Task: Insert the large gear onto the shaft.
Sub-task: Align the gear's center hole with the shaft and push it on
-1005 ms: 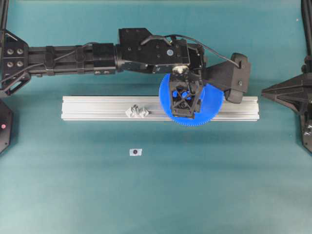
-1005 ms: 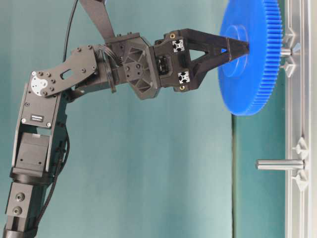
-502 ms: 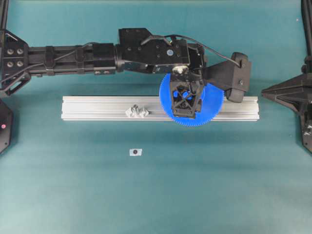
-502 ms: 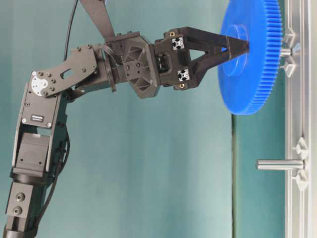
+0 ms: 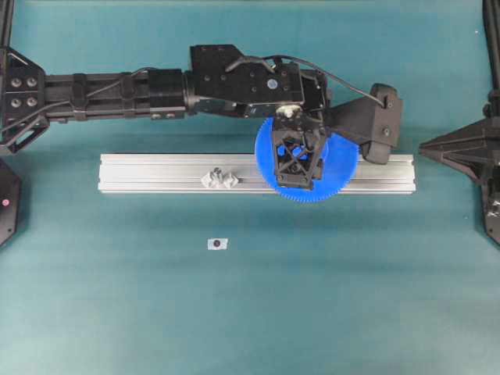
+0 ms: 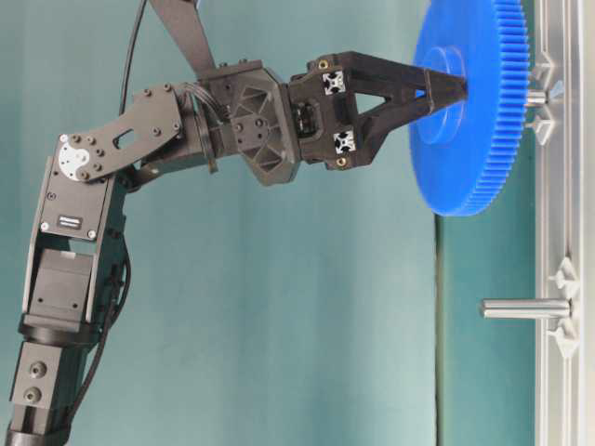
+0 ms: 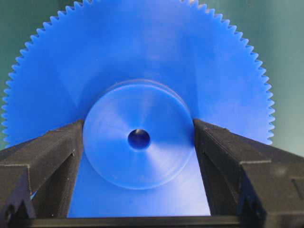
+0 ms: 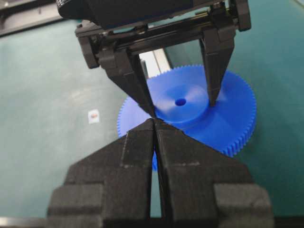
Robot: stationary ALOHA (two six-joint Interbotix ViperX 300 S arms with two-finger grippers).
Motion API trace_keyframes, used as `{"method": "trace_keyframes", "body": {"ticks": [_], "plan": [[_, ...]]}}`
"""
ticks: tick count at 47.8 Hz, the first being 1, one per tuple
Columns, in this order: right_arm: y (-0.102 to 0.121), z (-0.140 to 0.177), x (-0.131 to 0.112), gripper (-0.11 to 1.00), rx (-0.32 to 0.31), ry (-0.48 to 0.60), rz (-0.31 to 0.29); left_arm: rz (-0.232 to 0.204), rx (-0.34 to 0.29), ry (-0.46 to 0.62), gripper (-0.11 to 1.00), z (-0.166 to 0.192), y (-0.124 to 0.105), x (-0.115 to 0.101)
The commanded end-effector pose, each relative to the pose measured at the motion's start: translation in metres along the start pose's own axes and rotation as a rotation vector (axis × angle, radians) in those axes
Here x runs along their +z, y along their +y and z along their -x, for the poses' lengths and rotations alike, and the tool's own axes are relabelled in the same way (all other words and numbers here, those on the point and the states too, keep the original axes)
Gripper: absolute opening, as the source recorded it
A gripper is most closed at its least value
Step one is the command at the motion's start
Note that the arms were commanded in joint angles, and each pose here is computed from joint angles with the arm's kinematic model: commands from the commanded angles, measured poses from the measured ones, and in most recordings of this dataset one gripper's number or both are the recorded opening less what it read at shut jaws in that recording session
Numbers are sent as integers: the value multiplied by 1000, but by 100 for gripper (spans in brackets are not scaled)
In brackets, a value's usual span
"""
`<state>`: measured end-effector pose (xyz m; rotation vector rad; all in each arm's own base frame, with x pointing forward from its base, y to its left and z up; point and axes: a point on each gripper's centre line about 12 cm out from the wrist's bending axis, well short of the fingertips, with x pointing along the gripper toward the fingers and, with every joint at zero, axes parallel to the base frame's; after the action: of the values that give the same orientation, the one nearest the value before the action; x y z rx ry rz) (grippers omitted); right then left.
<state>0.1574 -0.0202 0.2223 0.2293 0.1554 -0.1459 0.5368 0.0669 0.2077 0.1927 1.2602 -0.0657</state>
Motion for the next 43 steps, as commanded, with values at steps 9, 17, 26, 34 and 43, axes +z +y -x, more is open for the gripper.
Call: {"method": "trace_keyframes", "body": {"ticks": [9, 17, 26, 34, 43], "plan": [[1, -1, 5, 7, -1, -11, -11, 39, 16, -48, 79, 25, 5, 4], [1, -1, 5, 7, -1, -11, -13, 40, 23, -68, 95, 29, 6, 7], [0, -1, 4, 7, -1, -10, -13, 43, 22, -65, 93, 30, 6, 6], [0, -1, 4, 7, -1, -10, -13, 48, 22, -68, 93, 34, 6, 8], [1, -1, 4, 7, 0, -9, -13, 50, 16, -53, 93, 46, 5, 12]]}}
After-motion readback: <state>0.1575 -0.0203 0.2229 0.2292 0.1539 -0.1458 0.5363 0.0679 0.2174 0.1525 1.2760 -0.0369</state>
